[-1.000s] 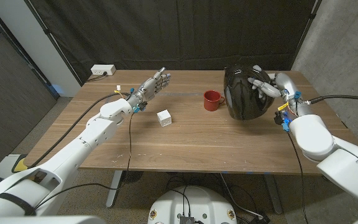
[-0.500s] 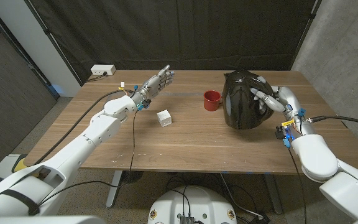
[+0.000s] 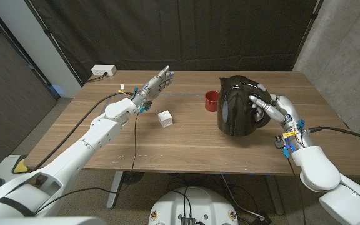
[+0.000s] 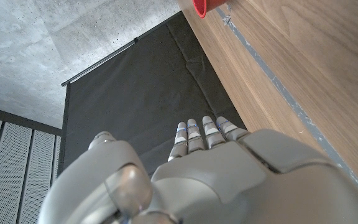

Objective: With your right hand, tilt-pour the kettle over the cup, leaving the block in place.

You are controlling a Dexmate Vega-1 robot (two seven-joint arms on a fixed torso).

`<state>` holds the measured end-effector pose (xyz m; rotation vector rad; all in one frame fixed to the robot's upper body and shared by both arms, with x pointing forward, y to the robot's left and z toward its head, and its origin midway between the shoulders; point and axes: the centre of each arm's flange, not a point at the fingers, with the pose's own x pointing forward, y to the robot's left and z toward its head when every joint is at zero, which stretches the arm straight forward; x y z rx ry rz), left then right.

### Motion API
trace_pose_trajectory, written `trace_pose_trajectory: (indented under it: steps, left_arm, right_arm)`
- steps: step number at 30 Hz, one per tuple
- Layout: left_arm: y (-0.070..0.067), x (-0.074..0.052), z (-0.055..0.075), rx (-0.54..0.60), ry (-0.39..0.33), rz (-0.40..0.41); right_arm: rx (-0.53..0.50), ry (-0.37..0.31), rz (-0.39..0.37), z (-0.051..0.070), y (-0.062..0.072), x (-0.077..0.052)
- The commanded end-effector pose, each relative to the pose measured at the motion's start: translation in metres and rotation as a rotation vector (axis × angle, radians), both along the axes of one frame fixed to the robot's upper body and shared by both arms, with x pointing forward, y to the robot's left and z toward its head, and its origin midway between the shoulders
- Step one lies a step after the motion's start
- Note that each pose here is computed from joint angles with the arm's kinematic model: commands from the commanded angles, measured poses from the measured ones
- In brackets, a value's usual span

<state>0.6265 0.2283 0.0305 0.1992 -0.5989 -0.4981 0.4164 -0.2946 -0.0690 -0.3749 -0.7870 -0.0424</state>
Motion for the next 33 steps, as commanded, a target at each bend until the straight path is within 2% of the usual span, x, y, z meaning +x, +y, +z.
trace_pose_trajectory:
  steps: [1, 10, 19, 26, 33]
  left_arm:
    - [0.000, -0.012, -0.002, -0.021, -0.016, 0.024]
    - [0.002, -0.016, -0.004, -0.028, -0.017, 0.038]
    - [0.000, -0.017, -0.005, -0.026, -0.017, 0.033]
    - [-0.003, -0.018, -0.005, -0.024, -0.020, 0.029]
    - [-0.007, -0.021, -0.002, -0.016, -0.031, 0.028]
  right_arm:
    - [0.048, -0.015, 0.031, -0.034, 0.003, 0.002]
    - [0.106, -0.094, -0.015, -0.051, 0.013, 0.001]
    - [0.039, -0.138, -0.089, -0.058, 0.024, -0.002]
    - [0.016, -0.122, -0.097, -0.063, 0.027, -0.004]
    - [0.024, -0.117, -0.101, -0.074, 0.029, -0.002]
